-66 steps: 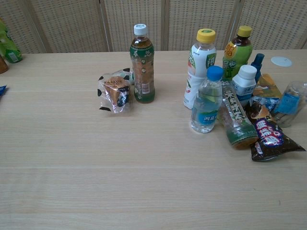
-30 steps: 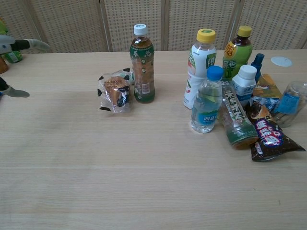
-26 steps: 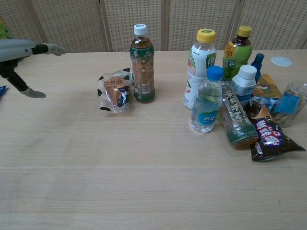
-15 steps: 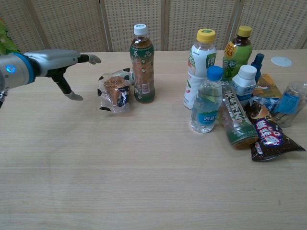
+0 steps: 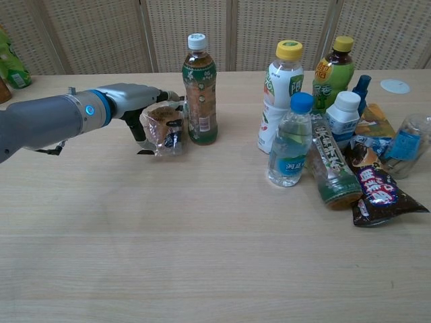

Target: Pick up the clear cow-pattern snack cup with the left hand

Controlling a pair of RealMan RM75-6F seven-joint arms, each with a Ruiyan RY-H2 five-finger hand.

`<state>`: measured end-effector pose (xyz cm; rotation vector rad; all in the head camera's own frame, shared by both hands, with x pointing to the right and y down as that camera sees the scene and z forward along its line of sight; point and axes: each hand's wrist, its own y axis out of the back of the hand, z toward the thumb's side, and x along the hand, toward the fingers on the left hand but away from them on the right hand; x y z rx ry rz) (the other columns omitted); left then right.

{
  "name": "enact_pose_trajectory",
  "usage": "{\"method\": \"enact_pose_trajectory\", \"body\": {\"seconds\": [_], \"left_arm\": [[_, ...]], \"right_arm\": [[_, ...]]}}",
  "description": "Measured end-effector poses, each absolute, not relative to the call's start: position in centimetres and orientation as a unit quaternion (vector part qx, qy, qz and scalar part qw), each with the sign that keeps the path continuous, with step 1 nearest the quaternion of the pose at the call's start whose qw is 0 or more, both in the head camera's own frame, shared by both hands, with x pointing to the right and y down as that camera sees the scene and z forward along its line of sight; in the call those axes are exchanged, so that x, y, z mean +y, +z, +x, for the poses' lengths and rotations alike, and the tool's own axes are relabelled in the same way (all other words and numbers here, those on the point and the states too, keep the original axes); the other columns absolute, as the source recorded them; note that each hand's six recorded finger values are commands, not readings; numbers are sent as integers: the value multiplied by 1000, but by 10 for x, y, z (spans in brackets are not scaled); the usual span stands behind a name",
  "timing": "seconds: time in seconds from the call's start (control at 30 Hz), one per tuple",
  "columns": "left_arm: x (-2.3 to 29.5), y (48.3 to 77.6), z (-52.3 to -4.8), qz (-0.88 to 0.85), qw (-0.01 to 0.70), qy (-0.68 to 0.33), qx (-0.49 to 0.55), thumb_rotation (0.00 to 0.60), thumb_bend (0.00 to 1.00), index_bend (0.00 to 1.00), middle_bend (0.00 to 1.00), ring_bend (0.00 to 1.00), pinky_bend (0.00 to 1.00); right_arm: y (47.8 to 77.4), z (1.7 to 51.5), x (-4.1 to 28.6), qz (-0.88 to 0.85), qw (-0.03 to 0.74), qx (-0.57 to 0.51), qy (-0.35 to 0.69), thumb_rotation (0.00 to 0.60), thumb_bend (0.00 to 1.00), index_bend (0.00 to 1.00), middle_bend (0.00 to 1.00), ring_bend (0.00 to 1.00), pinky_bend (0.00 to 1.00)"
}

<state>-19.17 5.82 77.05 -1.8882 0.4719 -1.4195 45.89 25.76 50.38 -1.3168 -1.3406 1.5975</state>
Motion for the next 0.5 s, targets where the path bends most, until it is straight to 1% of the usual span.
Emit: {"method": "enact_pose_trajectory", "body": {"seconds": [0.07, 0.1, 0.17, 0.2, 0.23, 0.3, 0.37, 0.43, 0.5], "left_arm": [[59, 775, -191, -728, 360, -554, 179, 600, 242, 66, 33, 6, 0], [59, 778, -190, -727, 360, -557, 177, 600, 243, 101, 52, 24, 0], [62, 783, -188, -726, 358, -560, 174, 600, 243, 168, 110, 94, 2], [63, 785, -187, -726, 357, -561, 174, 600, 242, 215, 162, 152, 23], [63, 787, -187, -726, 357, -561, 175, 600, 242, 263, 219, 215, 58], [63, 788, -186, -724, 360, -560, 180, 600, 242, 379, 373, 376, 201], [62, 787, -186, -724, 362, -557, 188, 600, 242, 481, 493, 512, 338], [61, 785, -187, -723, 363, -552, 200, 600, 242, 562, 575, 601, 430], [59, 783, -191, -722, 364, -548, 211, 600, 241, 607, 617, 641, 471]], "right_arm": [[501, 460, 259, -500, 331, -516, 612, 522, 150, 0, 0, 0, 0], [500, 461, 260, -499, 331, -517, 611, 525, 148, 0, 0, 0, 0], [498, 461, 261, -497, 331, -519, 612, 524, 148, 0, 0, 0, 0], [498, 461, 261, -497, 330, -519, 612, 522, 148, 0, 0, 0, 0], [497, 461, 262, -497, 330, -519, 612, 521, 148, 0, 0, 0, 0], [496, 461, 262, -496, 331, -520, 611, 524, 150, 0, 0, 0, 0], [496, 461, 262, -497, 331, -522, 609, 524, 149, 0, 0, 0, 0], [496, 460, 261, -497, 332, -523, 608, 522, 149, 0, 0, 0, 0], [496, 459, 261, -498, 333, -523, 606, 526, 149, 0, 0, 0, 0]]}}
